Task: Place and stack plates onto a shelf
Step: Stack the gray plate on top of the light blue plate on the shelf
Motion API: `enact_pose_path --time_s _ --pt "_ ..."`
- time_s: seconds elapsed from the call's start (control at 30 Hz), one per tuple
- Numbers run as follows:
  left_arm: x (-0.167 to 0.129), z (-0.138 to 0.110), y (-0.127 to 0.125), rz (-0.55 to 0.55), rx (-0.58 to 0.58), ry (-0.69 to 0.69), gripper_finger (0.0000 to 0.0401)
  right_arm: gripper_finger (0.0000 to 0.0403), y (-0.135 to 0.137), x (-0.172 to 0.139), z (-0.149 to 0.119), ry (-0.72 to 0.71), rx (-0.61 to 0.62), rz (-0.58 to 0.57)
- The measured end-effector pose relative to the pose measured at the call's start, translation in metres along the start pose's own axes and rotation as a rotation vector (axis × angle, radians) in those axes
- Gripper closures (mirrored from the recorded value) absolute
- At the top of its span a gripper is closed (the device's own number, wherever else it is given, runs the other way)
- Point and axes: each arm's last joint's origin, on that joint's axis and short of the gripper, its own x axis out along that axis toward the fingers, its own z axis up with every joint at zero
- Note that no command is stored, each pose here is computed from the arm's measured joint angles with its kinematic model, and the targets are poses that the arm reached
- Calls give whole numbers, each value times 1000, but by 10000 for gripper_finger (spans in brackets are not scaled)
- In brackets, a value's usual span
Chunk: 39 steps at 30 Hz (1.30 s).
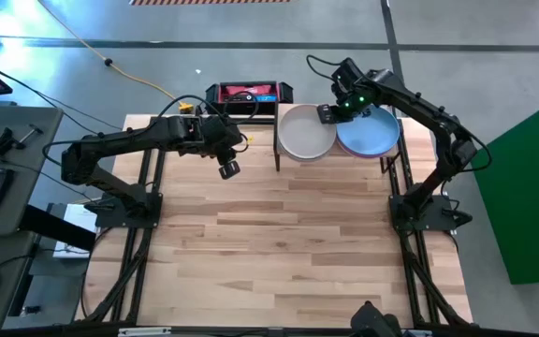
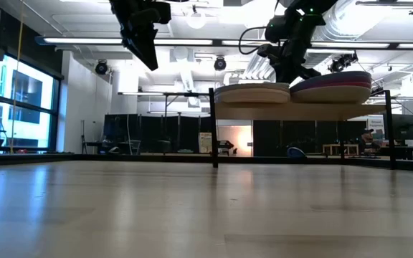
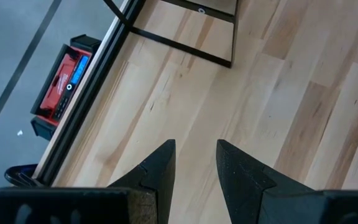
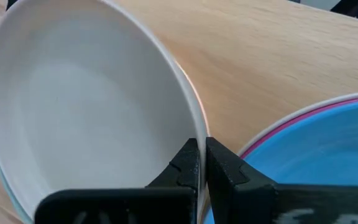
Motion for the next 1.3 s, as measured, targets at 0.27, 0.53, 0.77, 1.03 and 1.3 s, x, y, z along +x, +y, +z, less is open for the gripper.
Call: enact_pose_path --time_s 0.27,0.53,0.77,1.03,1.3 --pt "0 0 0 0 -1 0 298 402 0 0 0 1 -7 -3" --pt "0 0 0 0 -1 0 298 402 0 0 0 2 -34 -2" --pt "0 0 0 0 0 0 298 402 1 0 -1 10 -42 14" --pt "2 0 6 13 -4 4 298 402 1 0 -1 12 -40 23" --pt "3 0 12 24 23 10 298 402 2 1 -1 9 -31 14"
